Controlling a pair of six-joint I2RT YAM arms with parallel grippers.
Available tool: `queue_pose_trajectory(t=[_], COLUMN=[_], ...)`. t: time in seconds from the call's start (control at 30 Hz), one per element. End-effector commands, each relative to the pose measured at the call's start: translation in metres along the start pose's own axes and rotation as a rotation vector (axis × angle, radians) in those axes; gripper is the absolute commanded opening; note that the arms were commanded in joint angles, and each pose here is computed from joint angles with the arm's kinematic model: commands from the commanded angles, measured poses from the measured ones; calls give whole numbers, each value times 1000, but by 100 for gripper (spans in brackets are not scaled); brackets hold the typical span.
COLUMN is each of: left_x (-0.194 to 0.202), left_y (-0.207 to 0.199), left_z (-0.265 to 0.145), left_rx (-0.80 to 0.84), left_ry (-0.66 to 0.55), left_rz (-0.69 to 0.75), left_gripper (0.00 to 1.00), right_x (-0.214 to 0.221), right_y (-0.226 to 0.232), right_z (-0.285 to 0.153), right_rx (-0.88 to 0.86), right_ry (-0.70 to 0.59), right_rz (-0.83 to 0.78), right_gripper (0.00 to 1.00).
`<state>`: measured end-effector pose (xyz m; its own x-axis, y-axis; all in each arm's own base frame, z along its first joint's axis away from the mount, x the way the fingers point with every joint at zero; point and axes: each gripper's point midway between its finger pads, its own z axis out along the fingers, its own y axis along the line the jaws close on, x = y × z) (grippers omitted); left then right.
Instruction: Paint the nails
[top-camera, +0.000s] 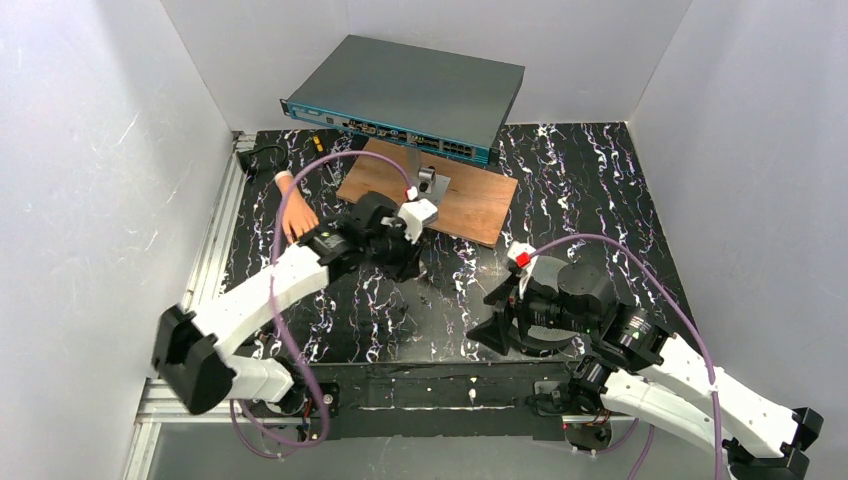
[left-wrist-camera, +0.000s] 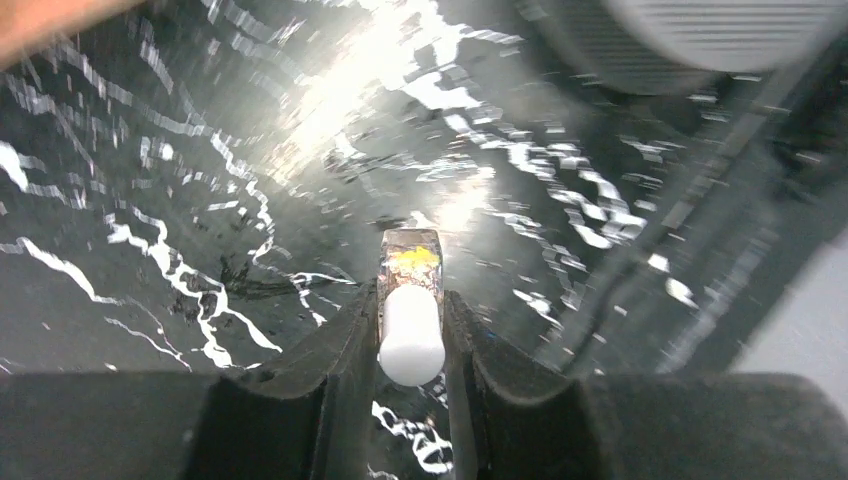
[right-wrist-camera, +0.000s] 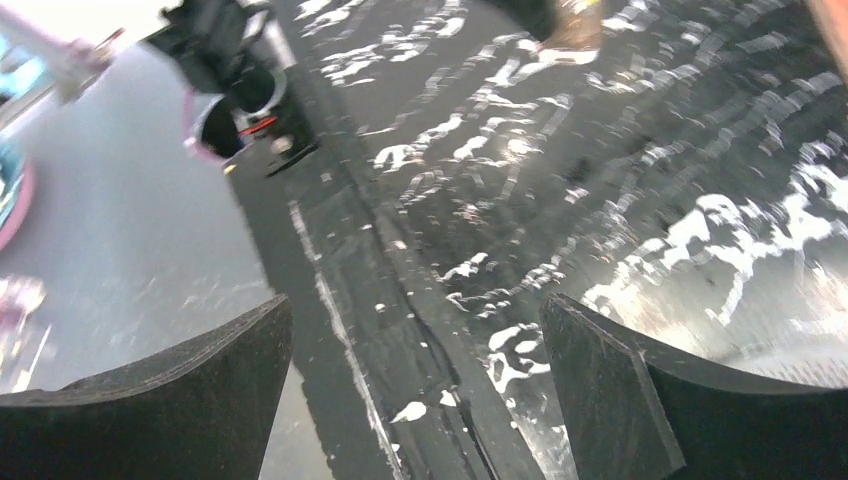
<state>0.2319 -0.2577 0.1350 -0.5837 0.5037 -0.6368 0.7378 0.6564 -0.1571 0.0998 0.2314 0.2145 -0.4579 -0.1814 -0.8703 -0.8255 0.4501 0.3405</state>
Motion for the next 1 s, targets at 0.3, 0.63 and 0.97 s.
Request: queue_pose_trajectory(t=[0.3,0.63,0.97], left_x=[4,7,10], left_y=[-90,-115,-122], left_z=[-128,-152,-158], left_rx=[428,564,574], left_ry=[-89,-175,-179], left_rz=[254,365,436], left_gripper=[0,0,0], right_x=[-44,-50,-71], right_y=[73,75,75], right_z=[-2,17,34], right_rx=[-453,-501,-498], right_ry=[-182,-179,-218], right_rz=[-345,-429,-504], right_gripper=[98,84,62])
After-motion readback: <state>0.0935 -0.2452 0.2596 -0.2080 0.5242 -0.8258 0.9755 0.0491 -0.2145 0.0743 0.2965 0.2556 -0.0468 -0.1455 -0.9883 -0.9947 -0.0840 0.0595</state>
